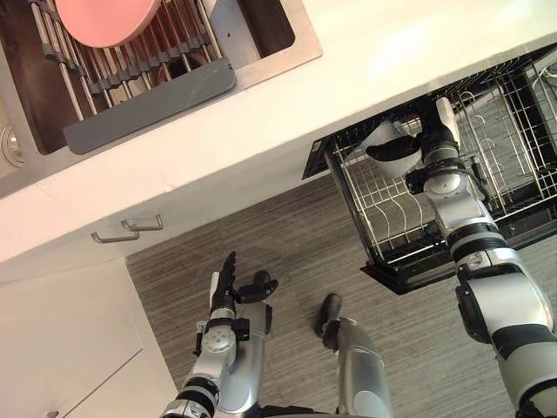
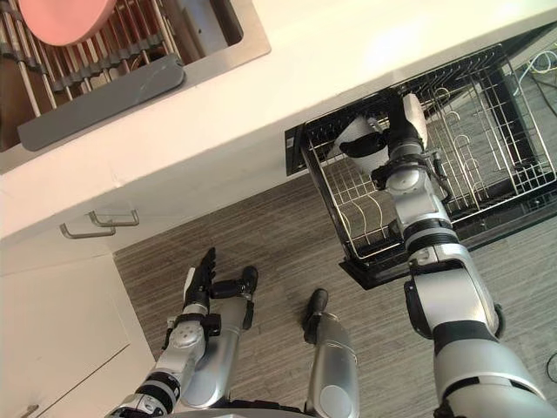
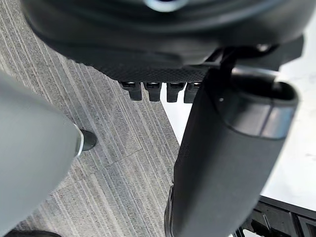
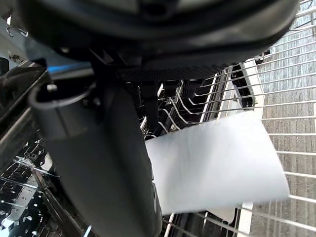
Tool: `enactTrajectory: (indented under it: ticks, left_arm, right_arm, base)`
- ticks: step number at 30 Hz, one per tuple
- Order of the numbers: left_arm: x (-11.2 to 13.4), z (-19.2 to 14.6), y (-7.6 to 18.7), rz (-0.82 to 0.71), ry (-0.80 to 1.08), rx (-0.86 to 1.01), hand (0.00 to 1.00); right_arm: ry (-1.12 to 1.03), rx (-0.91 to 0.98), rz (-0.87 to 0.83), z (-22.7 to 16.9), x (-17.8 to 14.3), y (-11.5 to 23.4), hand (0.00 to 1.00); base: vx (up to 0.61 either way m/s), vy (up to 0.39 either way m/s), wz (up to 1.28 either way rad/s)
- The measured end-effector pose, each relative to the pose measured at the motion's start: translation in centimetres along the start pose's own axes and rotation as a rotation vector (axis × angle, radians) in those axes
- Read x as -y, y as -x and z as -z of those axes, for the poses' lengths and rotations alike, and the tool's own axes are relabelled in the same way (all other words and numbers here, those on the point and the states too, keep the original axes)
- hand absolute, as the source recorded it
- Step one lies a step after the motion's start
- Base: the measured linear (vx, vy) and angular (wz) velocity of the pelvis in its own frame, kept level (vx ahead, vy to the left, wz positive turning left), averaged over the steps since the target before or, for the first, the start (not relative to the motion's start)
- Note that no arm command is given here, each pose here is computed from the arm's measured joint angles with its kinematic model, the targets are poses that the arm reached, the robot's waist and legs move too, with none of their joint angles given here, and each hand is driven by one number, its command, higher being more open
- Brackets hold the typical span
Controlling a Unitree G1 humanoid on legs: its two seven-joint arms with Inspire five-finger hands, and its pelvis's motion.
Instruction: Walk over to the sink, pick up the cup, carry it to the dishwasher, place the cup inside the dishwasher, then close the dishwasher door
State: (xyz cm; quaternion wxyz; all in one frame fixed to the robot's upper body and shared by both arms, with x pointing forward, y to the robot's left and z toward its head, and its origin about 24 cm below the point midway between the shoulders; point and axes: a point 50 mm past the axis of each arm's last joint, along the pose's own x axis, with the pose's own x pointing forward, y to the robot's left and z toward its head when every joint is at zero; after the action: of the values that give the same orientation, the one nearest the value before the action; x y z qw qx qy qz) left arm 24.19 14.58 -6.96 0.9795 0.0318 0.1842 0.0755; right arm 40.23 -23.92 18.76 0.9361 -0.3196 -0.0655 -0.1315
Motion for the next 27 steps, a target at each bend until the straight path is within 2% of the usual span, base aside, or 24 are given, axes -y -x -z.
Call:
enactTrajectory:
  ticks: [11, 17, 23, 27]
  left_arm:
    - [0.2, 0.0, 0.0, -0.010, 0.005, -0.008, 1.00]
    - [-0.4, -0.4, -0.8, -0.029, -0.017, -0.011, 1.00]
    - [-0.3, 0.2, -0.5, -0.010, -0.034, -0.039, 1.00]
    - [-1.6, 1.2, 0.0, -0.024, -0.081, -0.062, 1.00]
  right_arm:
    - [-0.025, -0.051, -0.017, 0.9, -1.7, 0.6, 1.00]
    - [0.000, 0.038, -0.041, 0.1, -2.9, 1.7, 1.00]
    - [-0.002, 0.041, -0.011, 3.1, -3.0, 5.3, 1.00]
    - [-0.079, 0.052, -0.027, 4.1, -4.6, 9.1, 1.00]
  base:
    - [0.05, -0.022, 0.03]
    - [0.06, -0.144, -0.04]
    - [0.08, -0.030, -0.06]
    - [0.04, 0.016, -0.07]
